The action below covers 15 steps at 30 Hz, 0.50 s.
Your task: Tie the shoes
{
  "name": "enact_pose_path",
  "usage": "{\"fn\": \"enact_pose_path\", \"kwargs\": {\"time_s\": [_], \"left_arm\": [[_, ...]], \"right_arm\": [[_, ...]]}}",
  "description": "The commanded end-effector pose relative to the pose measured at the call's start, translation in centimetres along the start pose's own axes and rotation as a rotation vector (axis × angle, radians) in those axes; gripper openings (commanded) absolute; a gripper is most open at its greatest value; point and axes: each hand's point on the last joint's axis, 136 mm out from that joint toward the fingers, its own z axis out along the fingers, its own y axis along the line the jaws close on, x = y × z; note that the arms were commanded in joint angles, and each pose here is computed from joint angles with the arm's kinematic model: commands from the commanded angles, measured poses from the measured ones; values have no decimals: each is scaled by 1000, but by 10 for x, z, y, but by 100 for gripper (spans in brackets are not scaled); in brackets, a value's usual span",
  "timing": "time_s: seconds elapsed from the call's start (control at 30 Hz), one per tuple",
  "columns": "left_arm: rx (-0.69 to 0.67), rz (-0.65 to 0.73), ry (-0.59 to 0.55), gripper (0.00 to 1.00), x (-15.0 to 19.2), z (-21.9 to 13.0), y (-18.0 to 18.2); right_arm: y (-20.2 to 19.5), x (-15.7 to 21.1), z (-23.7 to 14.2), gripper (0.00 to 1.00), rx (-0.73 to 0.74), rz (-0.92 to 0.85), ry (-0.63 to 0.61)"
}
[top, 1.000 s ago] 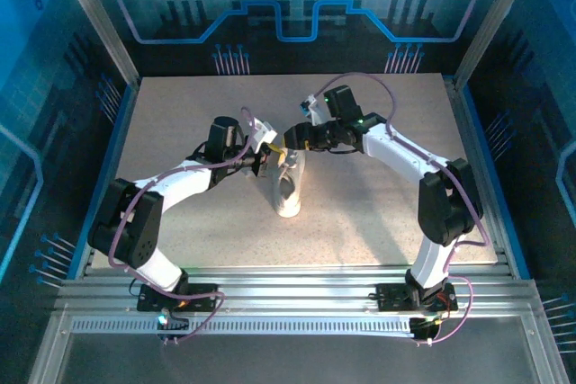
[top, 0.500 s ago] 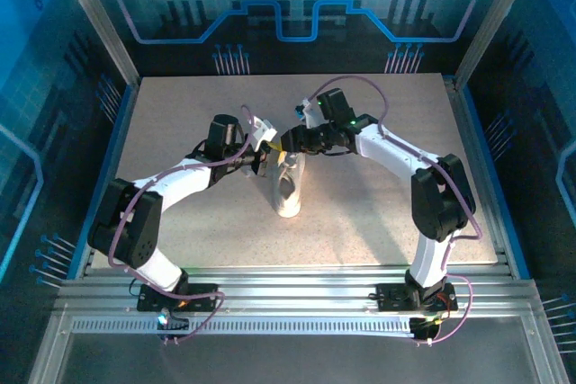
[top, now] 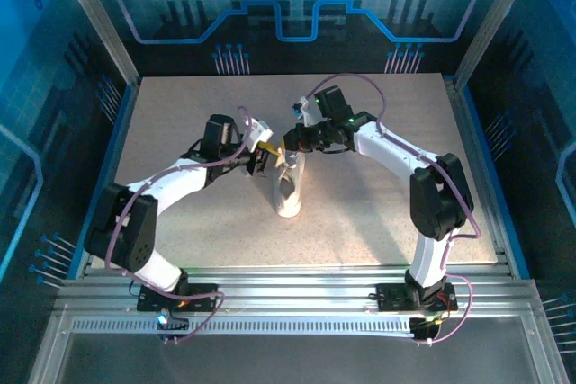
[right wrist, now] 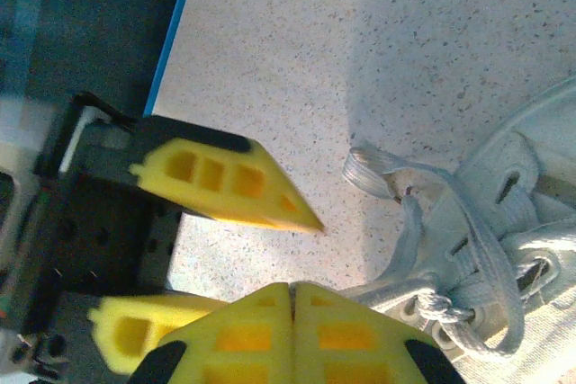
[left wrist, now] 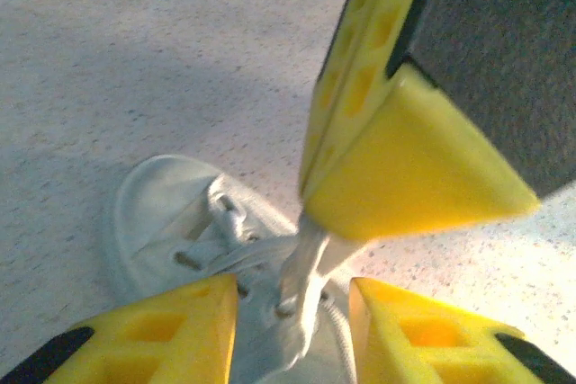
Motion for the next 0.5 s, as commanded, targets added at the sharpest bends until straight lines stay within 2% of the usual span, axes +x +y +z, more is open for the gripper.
{"fn": "enact_pose_path", "kwargs": {"time_s": [0.0, 0.17, 0.33, 0.47], "left_arm": [[-93, 71, 49, 42, 1, -34, 19], [-187, 89, 234, 44, 24, -57, 51], [-175, 32, 466, 43, 62, -47, 69], [-206, -4, 511, 43, 85, -33, 79]], "right_arm": [[-1, 0, 0, 0, 27, -35, 14], [-5, 4, 0, 0, 42, -50, 29], [-8, 7, 0, 0, 51, -60, 41], [-8, 7, 0, 0, 52, -67, 44]]}}
